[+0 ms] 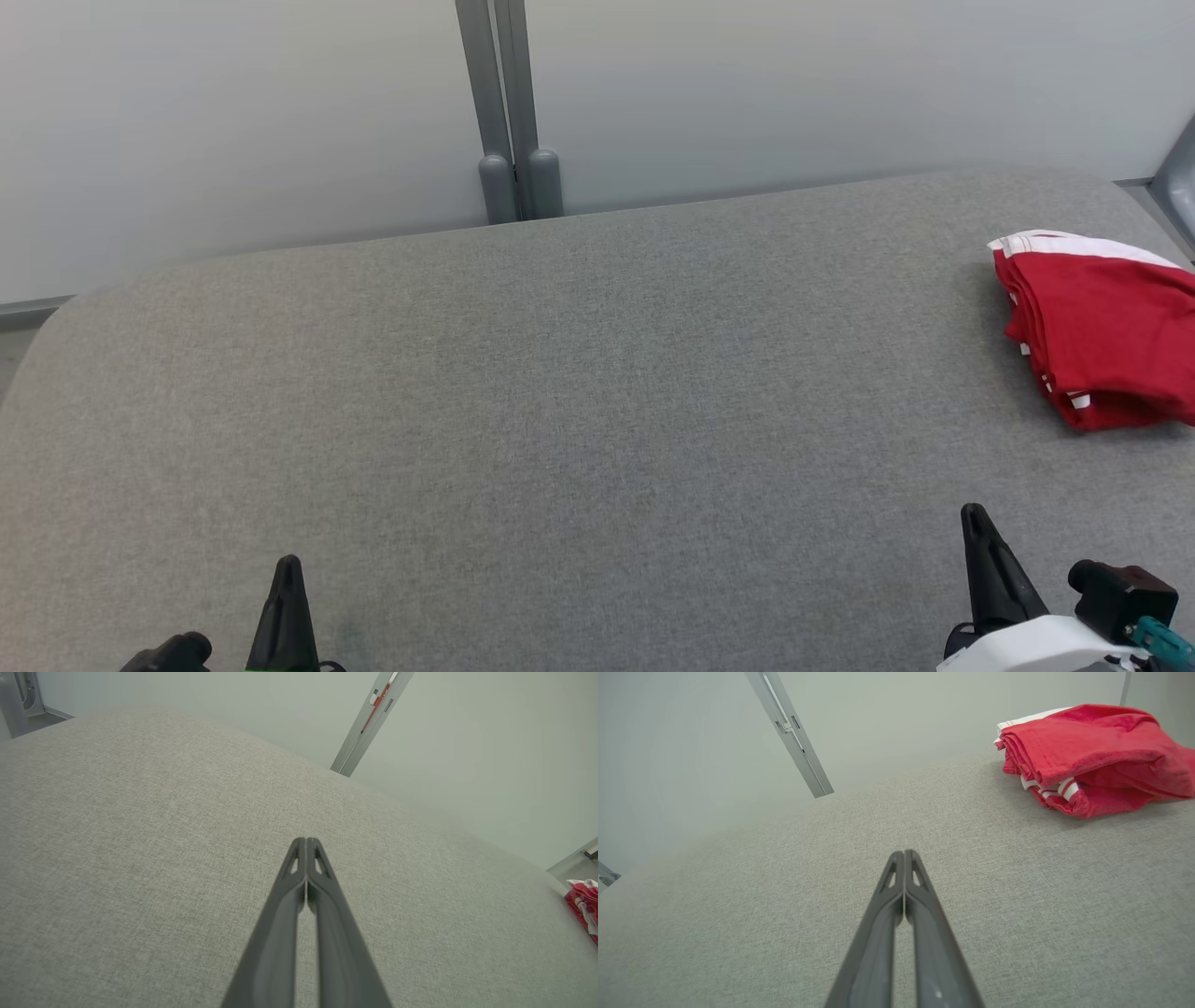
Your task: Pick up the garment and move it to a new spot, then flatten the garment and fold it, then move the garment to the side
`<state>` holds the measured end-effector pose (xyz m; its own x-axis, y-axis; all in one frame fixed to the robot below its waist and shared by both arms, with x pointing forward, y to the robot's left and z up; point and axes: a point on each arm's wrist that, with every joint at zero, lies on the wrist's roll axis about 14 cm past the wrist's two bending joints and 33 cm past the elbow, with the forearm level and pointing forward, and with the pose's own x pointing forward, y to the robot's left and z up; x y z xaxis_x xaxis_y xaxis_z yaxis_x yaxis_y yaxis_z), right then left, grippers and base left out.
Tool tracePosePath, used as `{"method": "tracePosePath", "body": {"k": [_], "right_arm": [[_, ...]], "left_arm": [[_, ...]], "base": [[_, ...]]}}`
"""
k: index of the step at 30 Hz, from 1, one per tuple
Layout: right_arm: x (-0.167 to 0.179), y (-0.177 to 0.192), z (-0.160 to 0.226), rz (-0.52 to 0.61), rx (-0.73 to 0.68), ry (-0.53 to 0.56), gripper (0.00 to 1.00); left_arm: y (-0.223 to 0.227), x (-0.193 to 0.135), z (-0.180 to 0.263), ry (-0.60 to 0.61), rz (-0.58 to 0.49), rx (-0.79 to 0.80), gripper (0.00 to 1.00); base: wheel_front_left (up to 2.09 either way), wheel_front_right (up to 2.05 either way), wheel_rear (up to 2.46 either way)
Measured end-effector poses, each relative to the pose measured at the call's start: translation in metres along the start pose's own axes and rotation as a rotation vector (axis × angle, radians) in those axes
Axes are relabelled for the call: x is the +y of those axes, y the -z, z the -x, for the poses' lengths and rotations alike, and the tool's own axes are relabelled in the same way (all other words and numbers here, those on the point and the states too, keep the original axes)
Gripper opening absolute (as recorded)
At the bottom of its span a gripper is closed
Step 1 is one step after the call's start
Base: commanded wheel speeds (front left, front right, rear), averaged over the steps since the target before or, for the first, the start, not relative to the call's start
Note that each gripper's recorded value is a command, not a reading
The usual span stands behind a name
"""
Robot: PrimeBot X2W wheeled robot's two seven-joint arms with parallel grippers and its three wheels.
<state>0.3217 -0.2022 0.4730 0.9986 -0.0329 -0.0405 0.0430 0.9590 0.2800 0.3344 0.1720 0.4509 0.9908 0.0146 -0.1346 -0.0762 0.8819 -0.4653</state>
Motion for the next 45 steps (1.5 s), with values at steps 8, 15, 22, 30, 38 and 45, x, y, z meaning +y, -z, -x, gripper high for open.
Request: {"method": "tracePosePath", "body": {"k": [8, 15, 22, 30, 38, 45], "right_arm": [[-0.003, -0.002, -0.006, -0.142, 0.000, 0.021, 0.00], [-0.004, -0.004, -0.012, -0.260, 0.000, 0.033, 0.00], [-0.005, -0.006, -0.017, -0.367, 0.000, 0.041, 0.00], [-0.005, -0.009, -0.023, -0.480, -0.002, 0.046, 0.00], [-0.004, -0.010, -0.028, -0.588, 0.002, 0.045, 0.00], [-0.003, -0.012, -0.032, -0.673, 0.002, 0.042, 0.00]], "left_arm": [[-0.005, 0.002, -0.006, -0.012, 0.119, 0.003, 0.00], [-0.008, 0.003, -0.011, -0.019, 0.223, 0.005, 0.00], [-0.012, 0.003, -0.015, -0.022, 0.314, 0.005, 0.00], [-0.016, 0.003, -0.019, -0.018, 0.411, 0.003, 0.00], [-0.021, 0.002, -0.023, -0.011, 0.500, 0.002, 0.00], [-0.025, 0.001, -0.027, 0.000, 0.577, -0.002, 0.00]], "base": [[0.00, 0.00, 0.00], [0.00, 0.00, 0.00], [0.00, 0.00, 0.00], [0.00, 0.00, 0.00], [0.00, 0.00, 0.00], [0.00, 0.00, 0.00]]}}
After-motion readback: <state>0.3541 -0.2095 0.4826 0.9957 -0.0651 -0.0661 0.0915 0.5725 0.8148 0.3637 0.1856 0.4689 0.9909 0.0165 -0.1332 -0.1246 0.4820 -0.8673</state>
